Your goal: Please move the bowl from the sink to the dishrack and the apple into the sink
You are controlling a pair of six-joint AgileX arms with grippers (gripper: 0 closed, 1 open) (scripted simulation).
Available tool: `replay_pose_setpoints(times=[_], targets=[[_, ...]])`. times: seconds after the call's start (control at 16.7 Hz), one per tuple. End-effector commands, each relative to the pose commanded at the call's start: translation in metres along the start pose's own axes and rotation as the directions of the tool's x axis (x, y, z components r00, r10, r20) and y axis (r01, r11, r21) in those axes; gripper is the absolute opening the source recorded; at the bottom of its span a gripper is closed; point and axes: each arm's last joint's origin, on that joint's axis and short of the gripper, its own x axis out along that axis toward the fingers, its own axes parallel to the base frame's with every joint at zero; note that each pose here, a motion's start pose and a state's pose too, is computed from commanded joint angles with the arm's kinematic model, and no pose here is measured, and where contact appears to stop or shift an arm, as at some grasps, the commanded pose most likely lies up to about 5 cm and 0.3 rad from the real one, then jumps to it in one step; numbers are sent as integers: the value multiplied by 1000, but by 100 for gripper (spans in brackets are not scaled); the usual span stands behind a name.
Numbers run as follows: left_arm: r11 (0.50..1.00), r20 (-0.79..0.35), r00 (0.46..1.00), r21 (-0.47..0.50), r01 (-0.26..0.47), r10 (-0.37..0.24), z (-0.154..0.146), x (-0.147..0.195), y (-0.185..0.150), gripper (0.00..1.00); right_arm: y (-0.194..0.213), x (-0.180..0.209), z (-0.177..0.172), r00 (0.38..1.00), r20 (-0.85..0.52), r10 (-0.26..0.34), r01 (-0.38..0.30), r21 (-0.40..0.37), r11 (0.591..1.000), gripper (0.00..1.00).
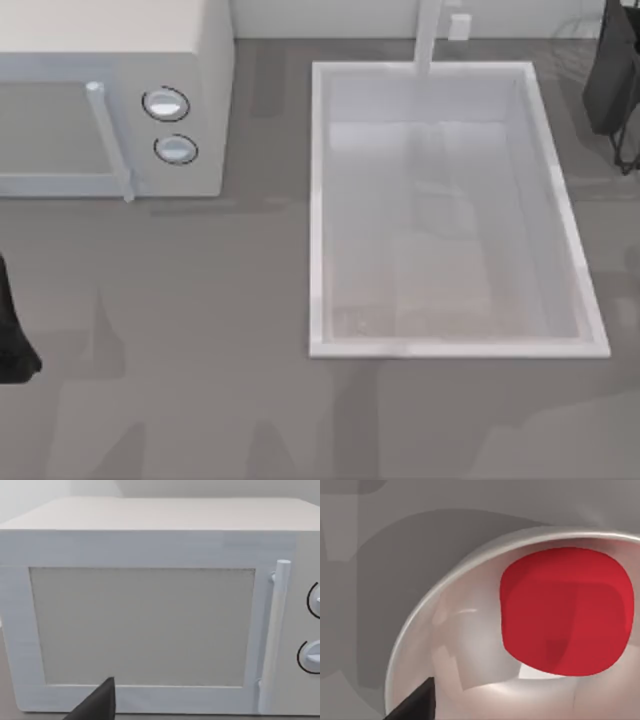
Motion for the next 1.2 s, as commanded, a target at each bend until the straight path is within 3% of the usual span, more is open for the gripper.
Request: replay_pose_setpoints(times=[0.36,0.96,1.2], targets=[[1000,0,1000,0,0,0,0,0,0,100,2,4,1,1000,2,0,0,-6,1000,100],[1000,0,1000,0,0,0,0,0,0,100,0,96,2,1000,-4,0,0,-1,1000,100],[1000,0,1000,0,0,0,0,0,0,100,0,109,0,1000,0,0,0,0,1000,100]])
